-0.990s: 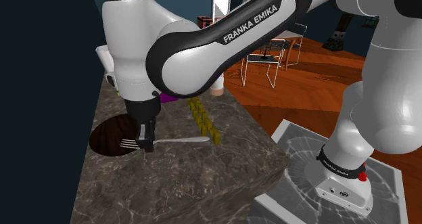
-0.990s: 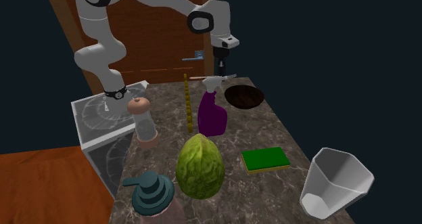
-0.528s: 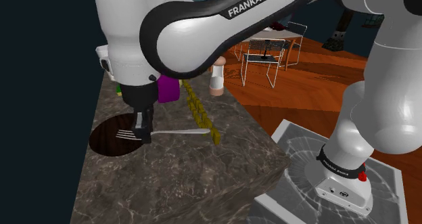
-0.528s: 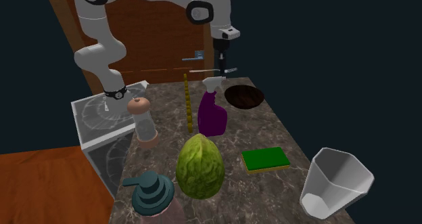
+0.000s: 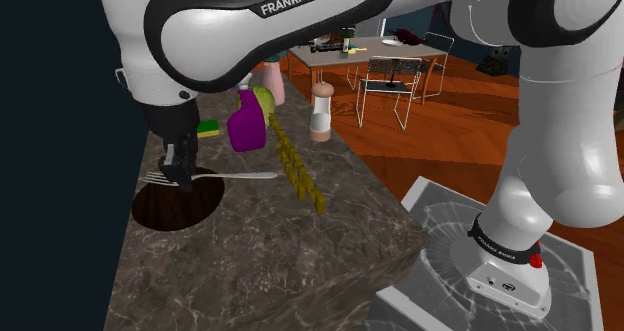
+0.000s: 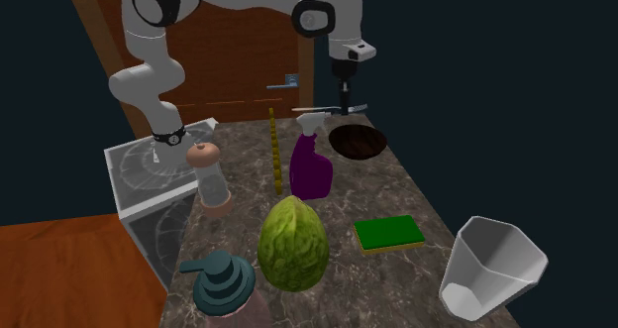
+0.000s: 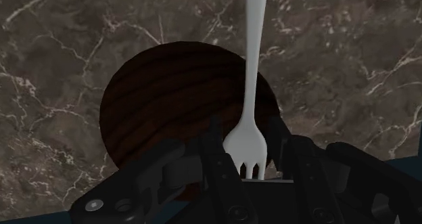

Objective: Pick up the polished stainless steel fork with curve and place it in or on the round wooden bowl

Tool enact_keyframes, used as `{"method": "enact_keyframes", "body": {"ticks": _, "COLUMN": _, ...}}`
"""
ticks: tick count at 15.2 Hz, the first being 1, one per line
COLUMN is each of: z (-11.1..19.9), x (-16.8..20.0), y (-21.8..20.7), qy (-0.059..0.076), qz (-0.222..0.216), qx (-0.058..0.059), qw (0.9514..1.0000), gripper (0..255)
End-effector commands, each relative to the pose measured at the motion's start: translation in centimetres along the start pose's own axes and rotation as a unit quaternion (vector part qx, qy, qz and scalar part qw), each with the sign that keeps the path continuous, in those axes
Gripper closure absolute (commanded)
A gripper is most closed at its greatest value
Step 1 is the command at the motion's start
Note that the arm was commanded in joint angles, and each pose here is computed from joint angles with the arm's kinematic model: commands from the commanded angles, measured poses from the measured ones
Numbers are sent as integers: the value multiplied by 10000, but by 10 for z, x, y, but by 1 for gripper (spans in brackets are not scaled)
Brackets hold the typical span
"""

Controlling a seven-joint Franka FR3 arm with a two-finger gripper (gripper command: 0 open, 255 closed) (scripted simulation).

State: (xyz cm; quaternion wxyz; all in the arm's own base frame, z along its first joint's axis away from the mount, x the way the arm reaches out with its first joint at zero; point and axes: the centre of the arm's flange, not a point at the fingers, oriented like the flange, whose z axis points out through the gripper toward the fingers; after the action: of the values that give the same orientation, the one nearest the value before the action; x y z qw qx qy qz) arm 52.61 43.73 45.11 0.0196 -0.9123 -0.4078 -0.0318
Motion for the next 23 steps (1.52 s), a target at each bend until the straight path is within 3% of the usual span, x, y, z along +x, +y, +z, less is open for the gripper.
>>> {"method": "enact_keyframes", "body": {"ticks": 1, "z": 0, "x": 21, "y": 15, "qy": -1, "qz": 1, "qx": -3, "qw": 10000, "gripper": 255}}
{"method": "enact_keyframes", "body": {"ticks": 4, "z": 1, "x": 54, "y": 42, "qy": -1, "qz": 2, "qx": -3, "qw": 10000, "gripper": 255}}
{"method": "enact_keyframes", "body": {"ticks": 18, "z": 75, "x": 49, "y": 43, "qy": -1, "qz": 1, "qx": -3, "qw": 10000, "gripper": 255}}
{"method": "enact_keyframes", "body": {"ticks": 23, "z": 75, "x": 49, "y": 43, "qy": -1, "qz": 1, "qx": -3, "qw": 10000, "gripper": 255}}
